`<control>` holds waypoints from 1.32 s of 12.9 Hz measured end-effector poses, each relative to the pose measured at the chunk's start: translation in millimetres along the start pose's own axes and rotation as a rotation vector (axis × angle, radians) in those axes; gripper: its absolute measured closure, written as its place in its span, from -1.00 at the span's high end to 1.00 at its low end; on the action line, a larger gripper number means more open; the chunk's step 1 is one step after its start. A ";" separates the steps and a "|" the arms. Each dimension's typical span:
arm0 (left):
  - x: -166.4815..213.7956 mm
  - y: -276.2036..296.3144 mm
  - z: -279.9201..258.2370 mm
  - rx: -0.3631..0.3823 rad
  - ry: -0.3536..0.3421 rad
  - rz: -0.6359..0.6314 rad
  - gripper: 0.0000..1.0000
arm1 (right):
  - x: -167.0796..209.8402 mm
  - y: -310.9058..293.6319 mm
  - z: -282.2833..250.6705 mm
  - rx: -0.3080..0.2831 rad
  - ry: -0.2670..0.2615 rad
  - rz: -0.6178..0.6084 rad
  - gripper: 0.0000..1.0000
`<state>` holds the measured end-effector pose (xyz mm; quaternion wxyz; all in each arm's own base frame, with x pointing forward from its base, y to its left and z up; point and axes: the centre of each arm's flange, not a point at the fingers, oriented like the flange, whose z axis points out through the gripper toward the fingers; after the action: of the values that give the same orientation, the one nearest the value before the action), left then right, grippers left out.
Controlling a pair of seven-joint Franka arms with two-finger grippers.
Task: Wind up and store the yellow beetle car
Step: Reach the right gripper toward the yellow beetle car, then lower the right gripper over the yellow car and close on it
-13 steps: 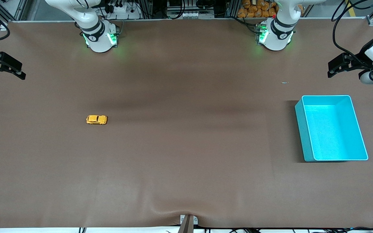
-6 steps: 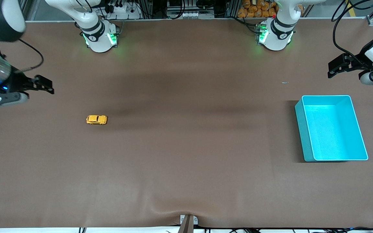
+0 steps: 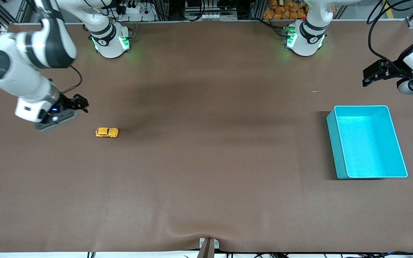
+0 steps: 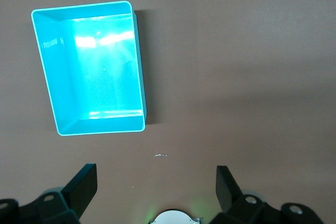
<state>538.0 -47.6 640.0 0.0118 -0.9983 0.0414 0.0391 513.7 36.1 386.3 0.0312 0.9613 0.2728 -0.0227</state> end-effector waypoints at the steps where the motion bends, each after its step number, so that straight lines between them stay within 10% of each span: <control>1: 0.0 0.3 0.0 0.000 0.000 0.001 1.00 | -3.6 -5.0 14.9 -0.007 0.005 -0.065 1.00; 8: 0.5 3.4 0.3 0.000 0.001 0.006 1.00 | -1.7 -12.7 98.3 -0.007 0.019 -0.605 1.00; 17: 23.3 18.8 16.3 -0.004 0.035 0.035 1.00 | 4.8 -18.3 171.0 0.023 0.014 -0.862 0.86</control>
<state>558.4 -67.8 621.5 0.0082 -0.9980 0.0592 0.0219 503.6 41.8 214.7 0.0062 0.7599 0.6493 -0.0303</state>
